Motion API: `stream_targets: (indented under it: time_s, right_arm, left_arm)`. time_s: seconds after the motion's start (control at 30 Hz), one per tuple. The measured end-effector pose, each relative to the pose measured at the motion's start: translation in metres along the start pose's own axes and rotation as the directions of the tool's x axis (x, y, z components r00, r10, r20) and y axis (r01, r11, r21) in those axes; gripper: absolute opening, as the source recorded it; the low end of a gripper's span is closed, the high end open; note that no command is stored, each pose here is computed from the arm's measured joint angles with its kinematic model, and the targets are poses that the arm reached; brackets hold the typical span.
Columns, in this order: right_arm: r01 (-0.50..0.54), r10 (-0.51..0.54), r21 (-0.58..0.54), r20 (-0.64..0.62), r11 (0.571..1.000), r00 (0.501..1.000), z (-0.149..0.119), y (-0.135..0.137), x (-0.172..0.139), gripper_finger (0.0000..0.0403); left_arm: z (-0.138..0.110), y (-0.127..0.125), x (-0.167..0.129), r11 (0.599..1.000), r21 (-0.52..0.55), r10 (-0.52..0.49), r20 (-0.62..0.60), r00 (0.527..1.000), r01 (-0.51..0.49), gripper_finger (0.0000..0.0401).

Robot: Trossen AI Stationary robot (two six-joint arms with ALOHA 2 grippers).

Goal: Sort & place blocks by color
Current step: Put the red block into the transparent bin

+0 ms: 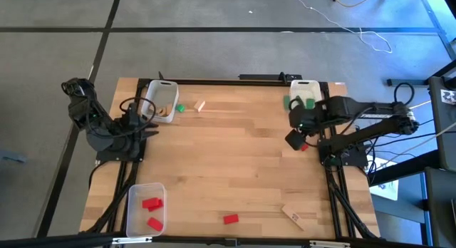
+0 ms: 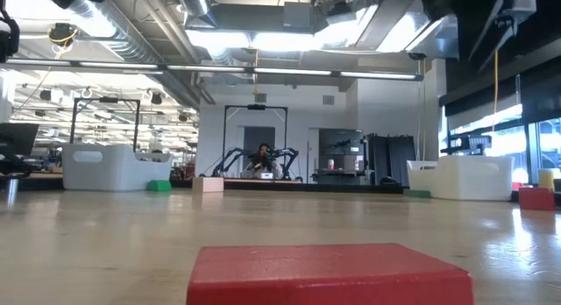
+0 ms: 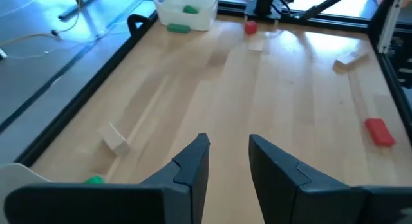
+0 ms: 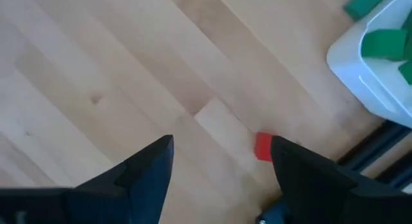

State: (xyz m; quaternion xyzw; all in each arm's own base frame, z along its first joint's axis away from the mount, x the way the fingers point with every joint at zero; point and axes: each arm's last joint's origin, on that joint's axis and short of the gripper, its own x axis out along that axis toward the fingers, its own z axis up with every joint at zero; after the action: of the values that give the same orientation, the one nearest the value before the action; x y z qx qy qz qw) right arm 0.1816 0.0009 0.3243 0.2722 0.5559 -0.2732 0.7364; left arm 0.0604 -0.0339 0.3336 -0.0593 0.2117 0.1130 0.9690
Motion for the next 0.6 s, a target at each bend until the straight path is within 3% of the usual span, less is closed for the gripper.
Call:
stream_targets:
  time_s: [0.1, 0.23, 0.6]
  right_arm:
    - [0.0, 0.001, 0.071, -0.009, 0.997, 1.0, 0.0, -0.001, 0.009, 0.026]
    - [0.036, -0.029, 0.28, -0.028, 0.959, 0.999, 0.002, -0.007, 0.018, 0.026]
    - [0.218, -0.148, 0.497, -0.176, 0.84, 0.973, -0.005, -0.032, 0.056, 0.026]
  left_arm:
    - [-0.001, 0.001, 0.0, 1.0, 0.004, 0.012, -0.005, 1.0, -0.012, 0.0103]
    - [-0.001, 0.002, 0.001, 1.0, -0.002, 0.023, -0.012, 1.0, -0.023, 0.0101]
    - [0.0, 0.004, 0.003, 0.999, -0.022, 0.04, -0.034, 0.999, -0.041, 0.0102]
